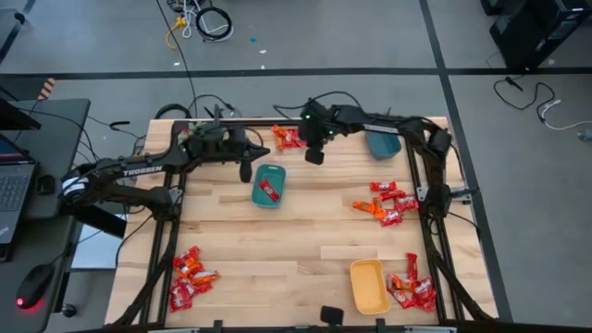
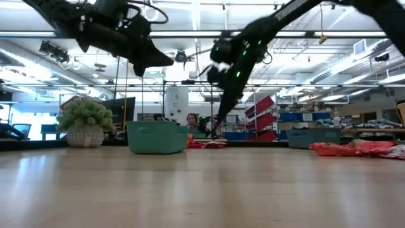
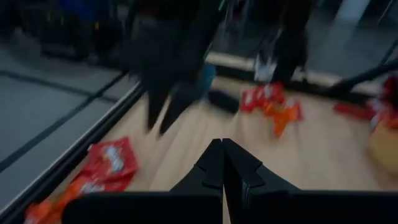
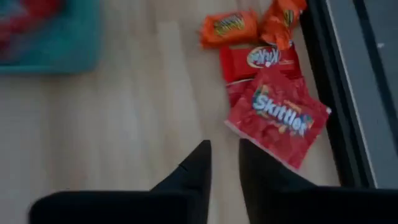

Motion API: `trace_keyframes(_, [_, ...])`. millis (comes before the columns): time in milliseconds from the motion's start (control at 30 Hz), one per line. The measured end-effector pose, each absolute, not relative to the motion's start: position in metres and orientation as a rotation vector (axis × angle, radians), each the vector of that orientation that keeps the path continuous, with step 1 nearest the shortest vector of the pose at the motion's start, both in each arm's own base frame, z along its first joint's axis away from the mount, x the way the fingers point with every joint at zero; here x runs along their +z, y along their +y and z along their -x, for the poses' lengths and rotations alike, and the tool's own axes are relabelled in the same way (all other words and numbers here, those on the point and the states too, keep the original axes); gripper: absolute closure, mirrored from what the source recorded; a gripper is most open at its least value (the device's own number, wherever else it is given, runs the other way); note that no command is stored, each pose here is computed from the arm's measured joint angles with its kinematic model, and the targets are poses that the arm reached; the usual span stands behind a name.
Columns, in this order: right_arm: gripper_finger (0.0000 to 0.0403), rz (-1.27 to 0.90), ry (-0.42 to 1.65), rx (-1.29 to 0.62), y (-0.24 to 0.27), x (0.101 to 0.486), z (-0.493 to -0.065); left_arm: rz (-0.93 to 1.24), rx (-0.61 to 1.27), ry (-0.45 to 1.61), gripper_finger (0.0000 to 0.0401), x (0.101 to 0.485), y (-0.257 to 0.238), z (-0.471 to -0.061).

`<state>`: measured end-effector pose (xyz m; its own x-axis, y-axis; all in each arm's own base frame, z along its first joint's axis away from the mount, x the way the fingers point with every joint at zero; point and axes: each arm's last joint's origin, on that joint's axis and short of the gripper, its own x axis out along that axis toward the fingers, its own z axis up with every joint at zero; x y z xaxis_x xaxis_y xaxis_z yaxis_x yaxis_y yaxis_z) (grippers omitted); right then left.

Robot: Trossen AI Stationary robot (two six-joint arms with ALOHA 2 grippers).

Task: Sort candy
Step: Put the small red candy into the green bin

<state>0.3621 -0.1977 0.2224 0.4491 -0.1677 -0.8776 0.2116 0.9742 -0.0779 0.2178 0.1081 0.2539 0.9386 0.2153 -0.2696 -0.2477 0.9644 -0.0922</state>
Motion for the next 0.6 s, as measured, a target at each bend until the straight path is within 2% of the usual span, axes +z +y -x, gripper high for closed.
trace_keyframes(67, [0.0378,-0.064,1.047,-0.204,-0.188,0.230,-0.353,0.110,0.248,0.329,0.0401,0.257,0.115,-0.221])
trace_keyframes(133, [0.0395,-0.065,1.023,-0.182,-0.177,0.228,-0.345,0.092,0.256,0.398,0.0401,0.260,0.124,-0.227])
trace_keyframes(333, [0.0401,-0.091,0.865,-0.206,-0.141,0.212,-0.318,0.046,0.209,0.628,0.0401,0.252,0.152,-0.256])
trace_keyframes(600, [0.0401,-0.098,0.760,-0.275,-0.097,0.205,-0.289,0.000,0.137,0.776,0.0401,0.224,0.183,-0.305])
